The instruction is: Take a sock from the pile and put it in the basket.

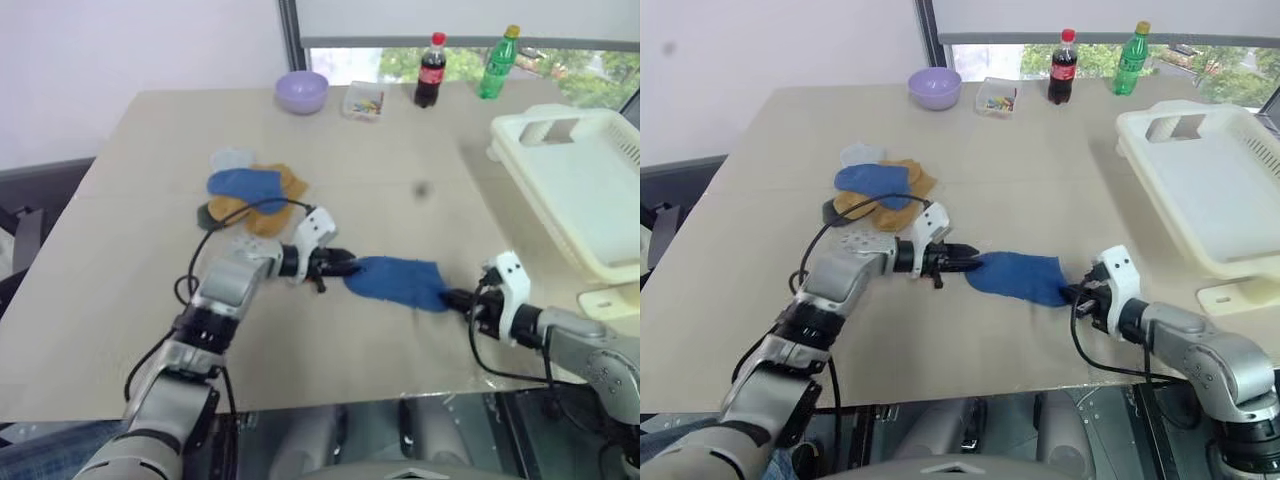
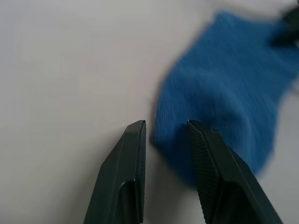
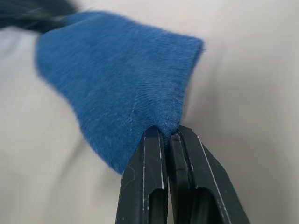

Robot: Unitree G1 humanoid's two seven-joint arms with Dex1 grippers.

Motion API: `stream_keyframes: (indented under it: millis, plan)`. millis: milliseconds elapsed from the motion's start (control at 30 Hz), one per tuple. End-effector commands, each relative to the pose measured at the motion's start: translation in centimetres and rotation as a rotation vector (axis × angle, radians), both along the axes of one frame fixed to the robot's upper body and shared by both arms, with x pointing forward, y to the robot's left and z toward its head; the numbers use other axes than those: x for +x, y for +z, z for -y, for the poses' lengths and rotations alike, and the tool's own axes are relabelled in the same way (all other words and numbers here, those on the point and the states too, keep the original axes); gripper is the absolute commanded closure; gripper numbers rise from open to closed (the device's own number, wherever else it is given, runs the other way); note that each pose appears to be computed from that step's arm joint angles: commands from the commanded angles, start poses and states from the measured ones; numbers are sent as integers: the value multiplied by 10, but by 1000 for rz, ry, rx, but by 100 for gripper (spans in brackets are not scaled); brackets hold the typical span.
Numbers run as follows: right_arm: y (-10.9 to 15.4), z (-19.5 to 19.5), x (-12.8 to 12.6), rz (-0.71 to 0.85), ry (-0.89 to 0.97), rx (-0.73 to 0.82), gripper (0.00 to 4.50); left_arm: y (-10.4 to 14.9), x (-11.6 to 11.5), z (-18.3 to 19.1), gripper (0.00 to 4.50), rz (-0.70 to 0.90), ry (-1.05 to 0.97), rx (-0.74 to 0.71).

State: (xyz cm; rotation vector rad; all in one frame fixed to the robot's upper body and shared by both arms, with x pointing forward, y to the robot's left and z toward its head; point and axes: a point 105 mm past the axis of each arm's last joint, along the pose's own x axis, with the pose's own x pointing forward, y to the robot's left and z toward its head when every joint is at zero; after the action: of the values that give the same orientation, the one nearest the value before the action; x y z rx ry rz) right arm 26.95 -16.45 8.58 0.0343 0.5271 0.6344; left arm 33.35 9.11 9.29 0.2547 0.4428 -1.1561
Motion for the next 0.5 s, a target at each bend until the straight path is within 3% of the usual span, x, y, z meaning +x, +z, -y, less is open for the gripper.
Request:
stream_keyframes:
  millis: [33, 200, 233, 333, 433, 500]
  plan:
    - [8, 7, 3, 55, 30, -55, 439, -12, -24, -4, 301, -99, -9, 20]
    - [12, -2, -8, 109, 181, -72, 439, -13, -63, 3, 301, -169, -90, -4]
    - [11, -6, -15, 104, 240, -67, 412, -14, -69, 4, 301, -188, -98, -8]
    - [9, -9, -23, 105, 334, -87, 304, -16, -84, 6, 301, -228, -128, -5]
    - [7, -10, -25, 132, 386, -125, 148, -17, -94, 4, 301, -254, -152, 9]
    - [8, -3, -13, 196, 335, -176, 55, -16, -97, 2, 301, -261, -161, 10]
